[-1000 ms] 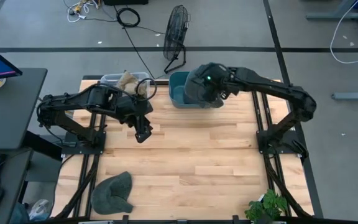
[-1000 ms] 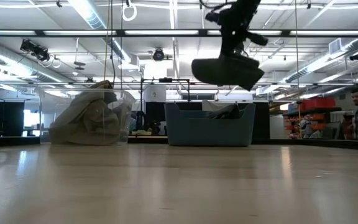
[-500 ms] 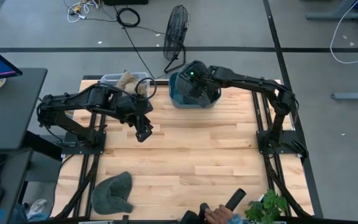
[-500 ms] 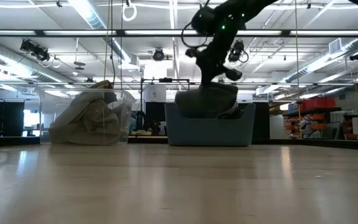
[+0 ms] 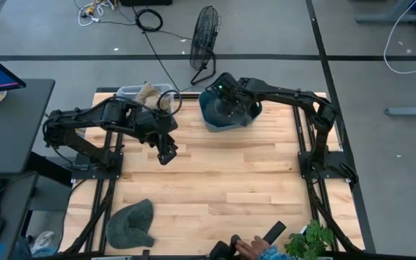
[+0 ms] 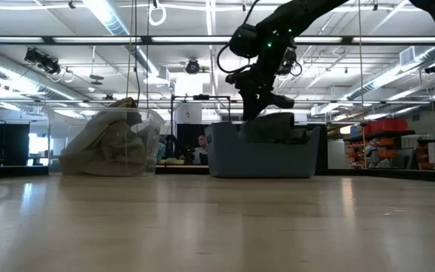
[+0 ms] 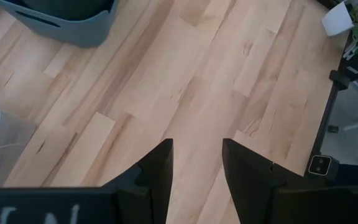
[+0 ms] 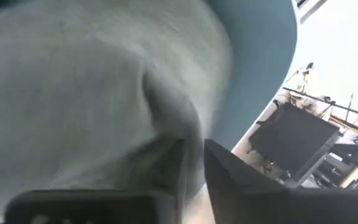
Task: Pick & Place hat
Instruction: Put the right gray cap into the green bin, then put the gray cap into the green bin
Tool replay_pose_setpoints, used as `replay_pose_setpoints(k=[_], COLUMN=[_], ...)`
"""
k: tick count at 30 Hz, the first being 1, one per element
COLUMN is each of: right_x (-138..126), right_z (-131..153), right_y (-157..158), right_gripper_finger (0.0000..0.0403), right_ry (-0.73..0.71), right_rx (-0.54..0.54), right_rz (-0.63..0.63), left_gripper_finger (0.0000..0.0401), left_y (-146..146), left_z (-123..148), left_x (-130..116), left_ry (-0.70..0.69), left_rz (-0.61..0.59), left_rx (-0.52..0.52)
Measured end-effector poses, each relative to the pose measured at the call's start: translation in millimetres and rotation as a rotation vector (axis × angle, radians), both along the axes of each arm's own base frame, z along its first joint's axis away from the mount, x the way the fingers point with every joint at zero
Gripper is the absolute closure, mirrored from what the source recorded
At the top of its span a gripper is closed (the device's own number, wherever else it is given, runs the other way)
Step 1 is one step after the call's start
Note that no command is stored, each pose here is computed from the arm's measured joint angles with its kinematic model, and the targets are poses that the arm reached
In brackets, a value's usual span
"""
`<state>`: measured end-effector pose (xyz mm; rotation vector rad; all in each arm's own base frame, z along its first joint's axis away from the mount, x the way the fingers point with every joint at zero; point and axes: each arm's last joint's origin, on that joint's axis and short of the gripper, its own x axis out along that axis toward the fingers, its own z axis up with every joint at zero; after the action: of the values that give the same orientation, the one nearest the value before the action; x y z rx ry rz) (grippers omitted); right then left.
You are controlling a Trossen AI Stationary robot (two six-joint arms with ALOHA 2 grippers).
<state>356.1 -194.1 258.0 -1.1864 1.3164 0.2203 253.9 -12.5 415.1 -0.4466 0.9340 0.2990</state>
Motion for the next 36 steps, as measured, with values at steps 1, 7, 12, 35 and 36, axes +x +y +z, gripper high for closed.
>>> replay_pose_setpoints(k=[1,7,12,35,36], right_x=[-0.3,-1.8,-13.1,-41.7,-39.9], right_z=[0.1,3.0,19.6,107.1,105.4], right_y=[-0.4,2.0,19.8,147.9,150.7], right_gripper_finger=[0.0334,0.0289,0.0272,0.0235,0.0228], right_ry=[0.005,-0.041,-0.185,-0.502,-0.493], right_rx=[-0.010,-0.071,0.069,0.764,0.766], right_rz=[-0.009,-0.246,-0.482,-0.409,-0.403], left_gripper_finger=[0.0259,0.0259,0.0259,0.0259,0.0259], left_y=[0.0,0.0,0.0,-124.2,-130.8], left_z=[0.0,0.0,-0.7,-104.8,-113.2], left_x=[0.0,0.0,-1.1,-46.0,-48.1], left_ry=[0.000,0.000,0.010,0.506,0.515], left_rz=[0.000,0.005,0.057,0.575,0.576], left_rx=[0.000,-0.004,-0.039,-0.385,-0.397])
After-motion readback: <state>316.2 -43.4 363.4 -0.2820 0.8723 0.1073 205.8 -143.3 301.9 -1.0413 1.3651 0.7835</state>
